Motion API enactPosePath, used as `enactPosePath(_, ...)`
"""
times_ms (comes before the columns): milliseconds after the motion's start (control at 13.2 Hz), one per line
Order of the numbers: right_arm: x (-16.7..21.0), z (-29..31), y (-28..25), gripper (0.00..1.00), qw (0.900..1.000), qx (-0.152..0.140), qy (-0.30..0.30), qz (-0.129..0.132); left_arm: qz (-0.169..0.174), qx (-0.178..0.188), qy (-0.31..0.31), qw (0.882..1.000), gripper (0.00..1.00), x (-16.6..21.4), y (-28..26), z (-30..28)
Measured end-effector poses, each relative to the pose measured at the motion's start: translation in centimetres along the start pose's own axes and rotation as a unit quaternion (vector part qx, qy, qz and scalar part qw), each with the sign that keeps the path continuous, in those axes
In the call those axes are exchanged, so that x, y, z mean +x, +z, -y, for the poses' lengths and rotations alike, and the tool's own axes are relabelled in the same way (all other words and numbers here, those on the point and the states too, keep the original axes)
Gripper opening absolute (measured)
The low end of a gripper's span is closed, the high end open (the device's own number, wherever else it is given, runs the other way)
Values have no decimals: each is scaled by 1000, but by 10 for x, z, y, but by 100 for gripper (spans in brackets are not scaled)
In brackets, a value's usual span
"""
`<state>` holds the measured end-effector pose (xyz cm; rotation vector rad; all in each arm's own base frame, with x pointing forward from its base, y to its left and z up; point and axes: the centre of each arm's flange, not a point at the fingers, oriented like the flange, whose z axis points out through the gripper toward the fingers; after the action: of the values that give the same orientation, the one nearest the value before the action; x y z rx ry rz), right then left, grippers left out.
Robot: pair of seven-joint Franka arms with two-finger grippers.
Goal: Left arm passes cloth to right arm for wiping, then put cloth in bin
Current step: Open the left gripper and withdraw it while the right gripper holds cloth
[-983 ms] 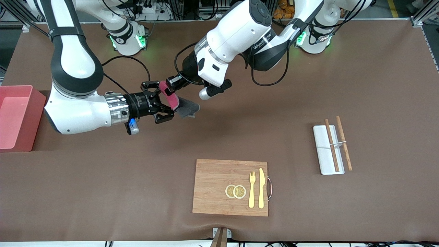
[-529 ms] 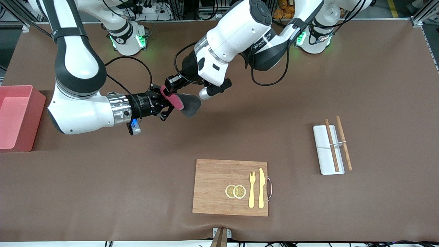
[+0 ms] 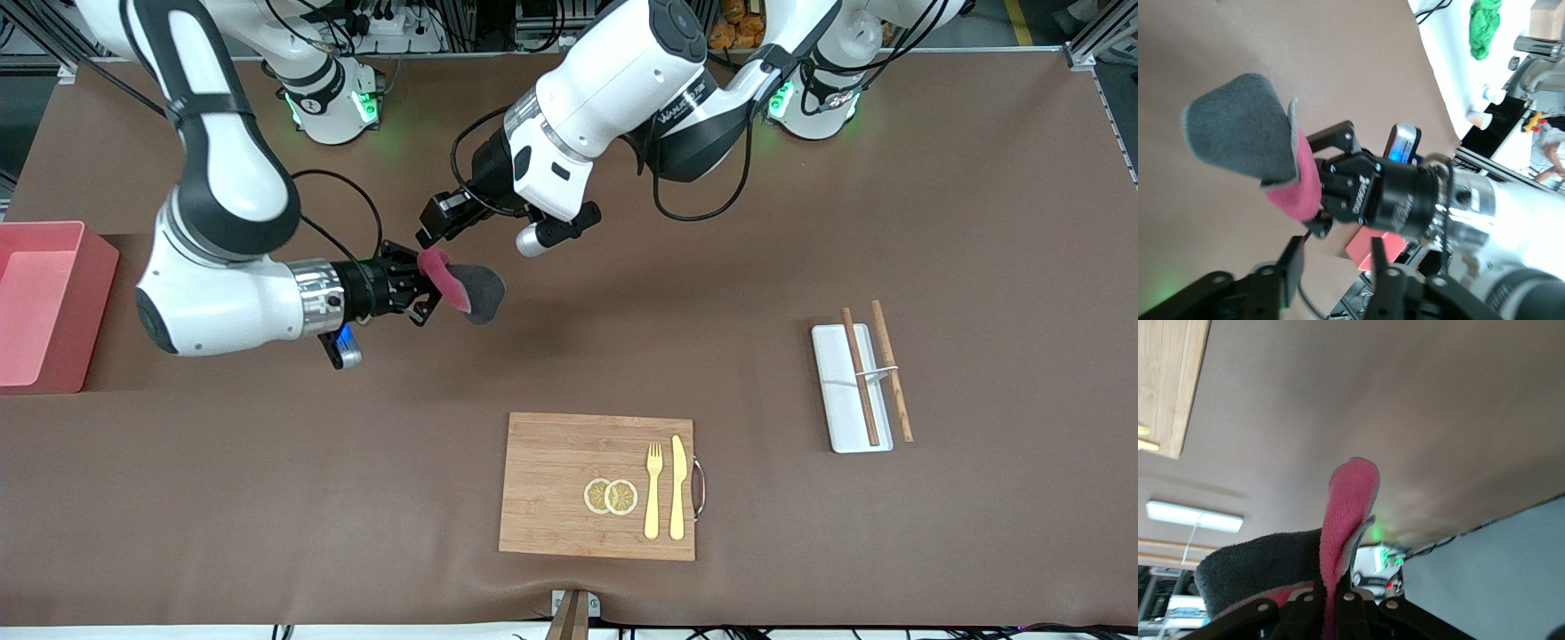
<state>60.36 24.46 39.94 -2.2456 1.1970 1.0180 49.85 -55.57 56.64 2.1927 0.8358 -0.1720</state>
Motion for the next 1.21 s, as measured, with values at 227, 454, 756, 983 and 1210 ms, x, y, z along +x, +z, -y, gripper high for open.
enactPosePath(227, 26, 12, 32, 5, 995, -22, -45, -87, -13, 48, 1, 999, 85, 15, -51, -7)
enactPosePath(454, 39, 23, 67, 5, 974, -63, -128, -178, -69, 107, 16, 992, 100, 38, -134, -5)
enactPosePath(756, 112, 6, 35, 5, 953, -90, -211, -199, -165, 225, 55, 959, 100, 89, -179, 23)
enactPosePath(983, 183, -28, -11, 5, 941, -102, -258, -196, -172, 262, 84, 946, 100, 139, -200, 38)
enactPosePath(1210, 241, -63, -39, 5, 924, -143, -289, -205, -164, 286, 113, 937, 100, 196, -239, 55)
